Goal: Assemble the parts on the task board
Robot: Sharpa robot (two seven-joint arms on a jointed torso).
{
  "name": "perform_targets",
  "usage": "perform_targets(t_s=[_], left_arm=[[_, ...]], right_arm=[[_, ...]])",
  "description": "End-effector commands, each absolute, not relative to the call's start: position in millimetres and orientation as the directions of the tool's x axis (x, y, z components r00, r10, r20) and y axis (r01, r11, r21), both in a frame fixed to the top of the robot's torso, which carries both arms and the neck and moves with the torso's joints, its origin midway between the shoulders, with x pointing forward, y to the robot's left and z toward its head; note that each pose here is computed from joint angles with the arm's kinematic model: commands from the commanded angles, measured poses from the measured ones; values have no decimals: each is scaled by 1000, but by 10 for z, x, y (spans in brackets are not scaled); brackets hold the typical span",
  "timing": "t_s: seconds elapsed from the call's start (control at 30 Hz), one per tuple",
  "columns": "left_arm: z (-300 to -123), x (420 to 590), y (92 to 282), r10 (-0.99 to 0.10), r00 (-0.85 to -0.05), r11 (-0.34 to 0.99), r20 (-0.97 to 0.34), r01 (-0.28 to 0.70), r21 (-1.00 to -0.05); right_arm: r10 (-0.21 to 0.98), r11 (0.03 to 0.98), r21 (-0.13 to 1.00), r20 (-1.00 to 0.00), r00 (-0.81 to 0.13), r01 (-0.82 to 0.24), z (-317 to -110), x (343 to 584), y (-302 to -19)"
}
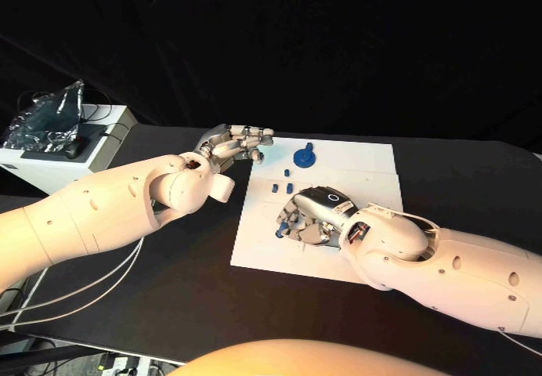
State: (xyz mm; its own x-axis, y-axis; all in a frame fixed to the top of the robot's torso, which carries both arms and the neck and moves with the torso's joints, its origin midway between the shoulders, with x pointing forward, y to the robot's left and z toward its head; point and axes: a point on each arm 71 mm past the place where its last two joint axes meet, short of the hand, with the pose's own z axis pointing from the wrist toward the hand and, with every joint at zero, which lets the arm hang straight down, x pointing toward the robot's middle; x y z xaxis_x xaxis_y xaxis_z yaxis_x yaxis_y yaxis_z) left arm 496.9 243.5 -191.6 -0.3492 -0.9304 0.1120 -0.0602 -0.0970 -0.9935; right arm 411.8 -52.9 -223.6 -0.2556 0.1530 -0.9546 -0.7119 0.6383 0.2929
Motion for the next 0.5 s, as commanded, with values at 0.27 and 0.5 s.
perform_targets(t_s=[0.27, 0.5], left_arm=[[-1902, 4964, 2428, -925, -362, -102, 115, -55, -993], [-1902, 4962, 2431, -925, -363, -102, 115, -56, -993]], right_arm=[[152, 626, 305, -950, -271, -718, -2276, 4101, -488], [179, 627, 311, -950, -256, -714, -2257, 4100, -522]])
